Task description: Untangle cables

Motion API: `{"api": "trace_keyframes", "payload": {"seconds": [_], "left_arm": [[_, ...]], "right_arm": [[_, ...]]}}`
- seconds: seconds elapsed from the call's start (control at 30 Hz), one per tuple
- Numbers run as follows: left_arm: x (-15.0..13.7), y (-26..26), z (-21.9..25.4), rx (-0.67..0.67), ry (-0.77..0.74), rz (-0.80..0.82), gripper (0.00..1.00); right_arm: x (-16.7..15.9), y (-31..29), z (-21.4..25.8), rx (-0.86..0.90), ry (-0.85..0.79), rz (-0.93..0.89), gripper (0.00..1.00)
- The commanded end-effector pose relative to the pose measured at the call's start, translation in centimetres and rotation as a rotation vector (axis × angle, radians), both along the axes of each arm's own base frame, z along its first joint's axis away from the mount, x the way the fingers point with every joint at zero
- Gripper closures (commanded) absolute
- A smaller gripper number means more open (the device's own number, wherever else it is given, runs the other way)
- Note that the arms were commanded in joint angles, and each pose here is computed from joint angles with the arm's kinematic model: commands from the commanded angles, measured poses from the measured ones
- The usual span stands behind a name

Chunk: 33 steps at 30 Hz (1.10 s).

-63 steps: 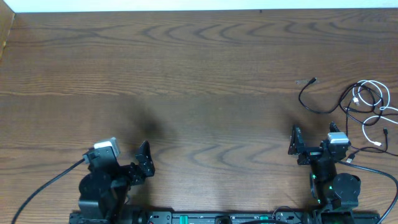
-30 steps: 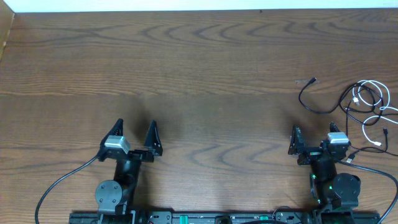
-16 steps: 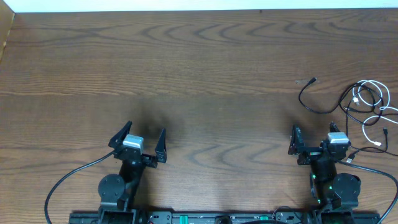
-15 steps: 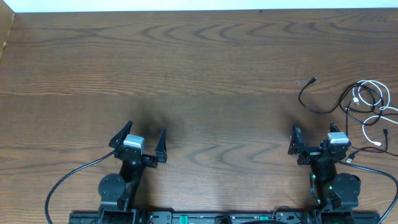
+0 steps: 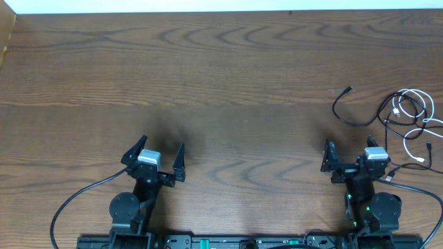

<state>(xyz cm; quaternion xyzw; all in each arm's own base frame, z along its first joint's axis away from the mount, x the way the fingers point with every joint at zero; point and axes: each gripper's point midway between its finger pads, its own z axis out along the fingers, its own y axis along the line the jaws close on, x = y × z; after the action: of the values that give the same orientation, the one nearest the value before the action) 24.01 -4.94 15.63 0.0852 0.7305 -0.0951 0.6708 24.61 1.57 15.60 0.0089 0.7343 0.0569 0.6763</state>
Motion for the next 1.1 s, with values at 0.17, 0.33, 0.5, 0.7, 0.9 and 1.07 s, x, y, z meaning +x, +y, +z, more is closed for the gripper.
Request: {"api": "trace_keyframes", "payload": {"seconds": [0.17, 0.33, 0.5, 0.7, 0.9, 1.07], "left_arm": [[-0.15, -0.03, -1.33, 0.015, 0.043, -0.008, 0.02], [-0.04, 0.55, -1.33, 0.015, 0.043, 0.016, 0.02], [-0.05, 0.48, -1.33, 0.014, 0.044, 0.013, 0.02], [-0.05, 0.48, -1.33, 0.015, 0.043, 0.013, 0.02], [-0.05, 0.48, -1.33, 0.014, 0.044, 0.013, 0.02], [-0.11, 0.26, -1.34, 0.009, 0.046, 0.002, 0.02]], "right_arm": [[-0.01, -0.3, -0.01, -0.006, -0.001, -0.013, 0.01], [-0.01, -0.3, -0.01, -0.006, -0.001, -0.013, 0.01], [-0.01, -0.3, -0.01, -0.006, -0.001, -0.013, 0.01], [-0.01, -0.3, -0.01, -0.006, -0.001, -0.013, 0.01], [-0.01, -0.3, -0.01, -0.006, -0.001, -0.013, 0.01], [-0.01, -0.3, -0.01, -0.006, -0.001, -0.013, 0.01]]}}
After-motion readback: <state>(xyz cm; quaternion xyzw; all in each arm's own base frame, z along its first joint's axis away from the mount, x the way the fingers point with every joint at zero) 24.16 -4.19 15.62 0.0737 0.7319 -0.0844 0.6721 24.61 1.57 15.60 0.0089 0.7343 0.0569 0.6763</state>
